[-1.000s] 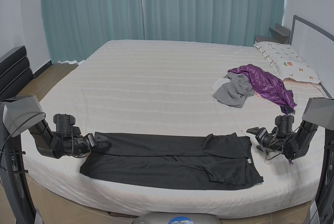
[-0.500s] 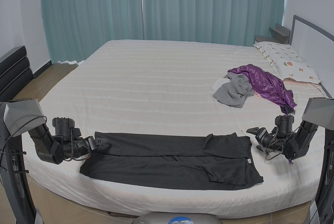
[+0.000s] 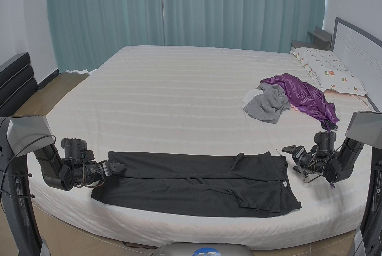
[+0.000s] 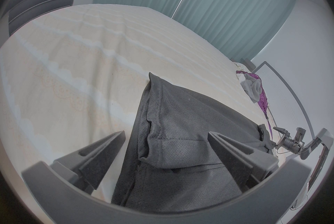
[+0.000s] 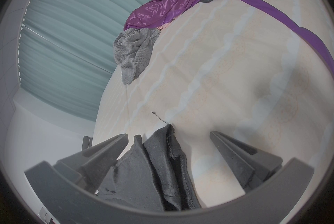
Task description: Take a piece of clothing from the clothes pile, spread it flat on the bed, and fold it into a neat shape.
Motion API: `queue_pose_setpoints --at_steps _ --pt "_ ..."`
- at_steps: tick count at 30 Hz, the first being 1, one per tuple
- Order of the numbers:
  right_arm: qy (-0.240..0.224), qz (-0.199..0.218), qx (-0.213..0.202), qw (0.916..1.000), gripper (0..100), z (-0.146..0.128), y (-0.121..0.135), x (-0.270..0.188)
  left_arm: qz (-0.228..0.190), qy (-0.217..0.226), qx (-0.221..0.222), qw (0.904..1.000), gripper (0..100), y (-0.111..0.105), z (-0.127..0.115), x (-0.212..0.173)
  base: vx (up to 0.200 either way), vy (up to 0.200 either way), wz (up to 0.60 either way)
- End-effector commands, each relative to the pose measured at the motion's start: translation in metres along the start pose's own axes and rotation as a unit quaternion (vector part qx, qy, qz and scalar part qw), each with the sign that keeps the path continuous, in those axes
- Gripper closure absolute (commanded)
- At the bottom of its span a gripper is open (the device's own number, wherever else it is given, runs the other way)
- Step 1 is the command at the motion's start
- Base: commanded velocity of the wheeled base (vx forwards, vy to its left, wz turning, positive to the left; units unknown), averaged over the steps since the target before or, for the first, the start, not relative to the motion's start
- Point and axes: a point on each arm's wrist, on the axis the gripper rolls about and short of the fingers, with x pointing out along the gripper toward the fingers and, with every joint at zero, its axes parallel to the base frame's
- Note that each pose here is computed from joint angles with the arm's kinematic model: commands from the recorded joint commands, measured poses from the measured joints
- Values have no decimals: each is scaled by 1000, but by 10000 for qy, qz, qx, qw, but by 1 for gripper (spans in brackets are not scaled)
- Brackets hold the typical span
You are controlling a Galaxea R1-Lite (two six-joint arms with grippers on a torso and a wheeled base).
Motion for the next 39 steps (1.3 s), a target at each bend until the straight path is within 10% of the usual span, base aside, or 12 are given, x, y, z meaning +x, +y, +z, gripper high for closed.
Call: queue_pose_setpoints --at_steps 1,2,39 --pt "1 2 0 10000 0 0 0 0 11 57 -33 10000 0 1 -3 1 0 0 0" --pt "1 2 0 10000 0 0 0 0 11 57 -33 10000 100 1 -3 1 0 0 0" --pt "-17 19 55 10000 0 2 0 0 -49 -88 -211 9997 100 -6 5 -7 -11 0 0"
